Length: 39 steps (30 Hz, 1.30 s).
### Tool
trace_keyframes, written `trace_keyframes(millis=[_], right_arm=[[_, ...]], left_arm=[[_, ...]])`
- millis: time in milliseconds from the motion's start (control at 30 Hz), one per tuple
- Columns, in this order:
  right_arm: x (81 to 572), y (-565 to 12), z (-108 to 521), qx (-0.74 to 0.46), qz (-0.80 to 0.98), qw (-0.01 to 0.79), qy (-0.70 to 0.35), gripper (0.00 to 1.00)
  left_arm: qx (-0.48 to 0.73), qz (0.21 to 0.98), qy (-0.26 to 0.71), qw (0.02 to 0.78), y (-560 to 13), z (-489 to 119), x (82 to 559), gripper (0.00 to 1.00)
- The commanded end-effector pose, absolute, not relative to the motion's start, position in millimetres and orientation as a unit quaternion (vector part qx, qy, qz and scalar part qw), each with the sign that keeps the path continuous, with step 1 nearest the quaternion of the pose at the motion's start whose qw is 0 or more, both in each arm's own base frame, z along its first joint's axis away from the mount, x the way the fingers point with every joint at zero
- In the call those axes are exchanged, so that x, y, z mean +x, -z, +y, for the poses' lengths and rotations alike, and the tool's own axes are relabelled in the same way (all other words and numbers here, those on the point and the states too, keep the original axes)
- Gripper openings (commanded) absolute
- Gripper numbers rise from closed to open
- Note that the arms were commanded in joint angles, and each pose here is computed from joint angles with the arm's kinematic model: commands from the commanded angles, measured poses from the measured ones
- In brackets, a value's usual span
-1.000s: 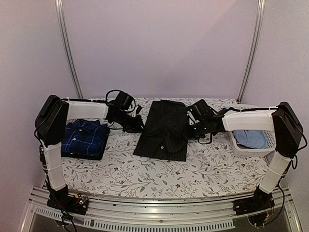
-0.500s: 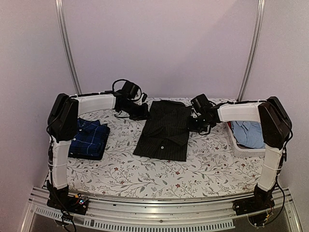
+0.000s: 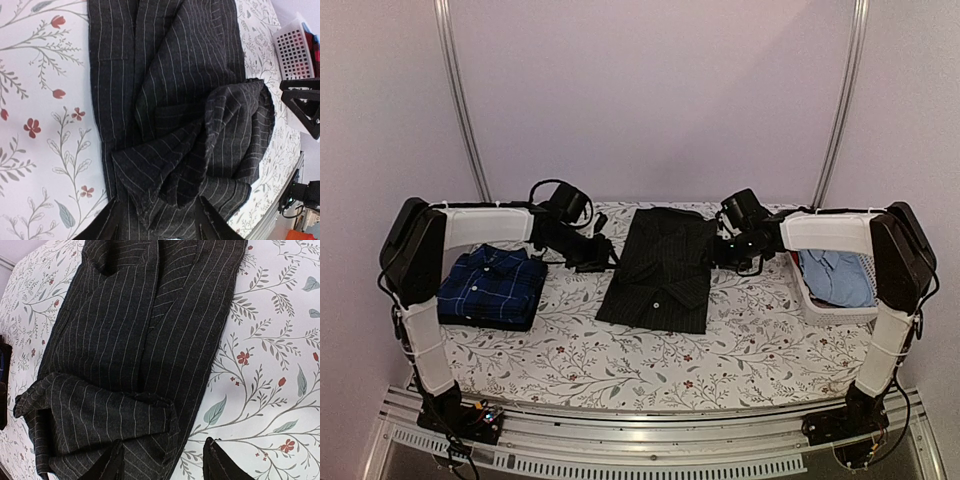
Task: Fold and stack the long sleeve shirts
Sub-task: Smooth out the 2/3-rectangle-folded shirt at the center of the board.
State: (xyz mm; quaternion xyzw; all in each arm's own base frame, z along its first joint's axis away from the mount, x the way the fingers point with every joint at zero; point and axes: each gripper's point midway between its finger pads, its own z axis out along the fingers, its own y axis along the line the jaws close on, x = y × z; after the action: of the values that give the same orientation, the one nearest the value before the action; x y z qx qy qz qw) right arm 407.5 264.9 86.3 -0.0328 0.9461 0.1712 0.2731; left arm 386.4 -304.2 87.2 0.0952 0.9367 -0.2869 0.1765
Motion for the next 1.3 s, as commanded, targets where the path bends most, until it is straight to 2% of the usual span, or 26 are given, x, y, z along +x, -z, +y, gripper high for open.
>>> trace_keyframes(millis=[0, 200, 433, 533, 633, 767, 867, 933, 1000, 1067, 1267], right_arm=[[379, -100, 269, -0.059, 0.941, 0.268, -0.197, 0.52], [350, -83, 270, -0.071, 0.947, 0.238, -0.204, 0.52], [344, -74, 273, -0.064, 0.947, 0.227, -0.22, 0.52], [344, -69, 277, -0.063, 0.947, 0.221, -0.226, 0.51], [347, -67, 281, -0.062, 0.945, 0.22, -0.234, 0.48], [352, -67, 287, -0.061, 0.944, 0.22, -0.24, 0.39], [359, -71, 290, -0.06, 0.942, 0.227, -0.24, 0.29], [365, -75, 293, -0.059, 0.941, 0.232, -0.241, 0.2], [370, -80, 297, -0.06, 0.939, 0.236, -0.244, 0.1], [378, -87, 299, -0.057, 0.936, 0.244, -0.247, 0.05], [410, -95, 293, -0.023, 0.931, 0.262, -0.255, 0.0]], left_arm=[[0.121, 0.932, 0.292, 0.18, -90, -312, 365, 0.49], [0.14, 0.934, 0.28, 0.169, -78, -322, 359, 0.51], [0.136, 0.945, 0.251, 0.163, -61, -326, 368, 0.52], [0.129, 0.949, 0.235, 0.169, -58, -325, 378, 0.49], [0.125, 0.95, 0.225, 0.176, -57, -327, 387, 0.42], [0.124, 0.948, 0.225, 0.189, -63, -333, 403, 0.24], [0.122, 0.945, 0.227, 0.2, -68, -337, 418, 0.11], [0.115, 0.944, 0.233, 0.201, -70, -338, 427, 0.06], [0.107, 0.943, 0.246, 0.199, -72, -340, 435, 0.05], [0.093, 0.942, 0.258, 0.193, -71, -341, 443, 0.05], [0.069, 0.939, 0.285, 0.179, -65, -343, 459, 0.19]])
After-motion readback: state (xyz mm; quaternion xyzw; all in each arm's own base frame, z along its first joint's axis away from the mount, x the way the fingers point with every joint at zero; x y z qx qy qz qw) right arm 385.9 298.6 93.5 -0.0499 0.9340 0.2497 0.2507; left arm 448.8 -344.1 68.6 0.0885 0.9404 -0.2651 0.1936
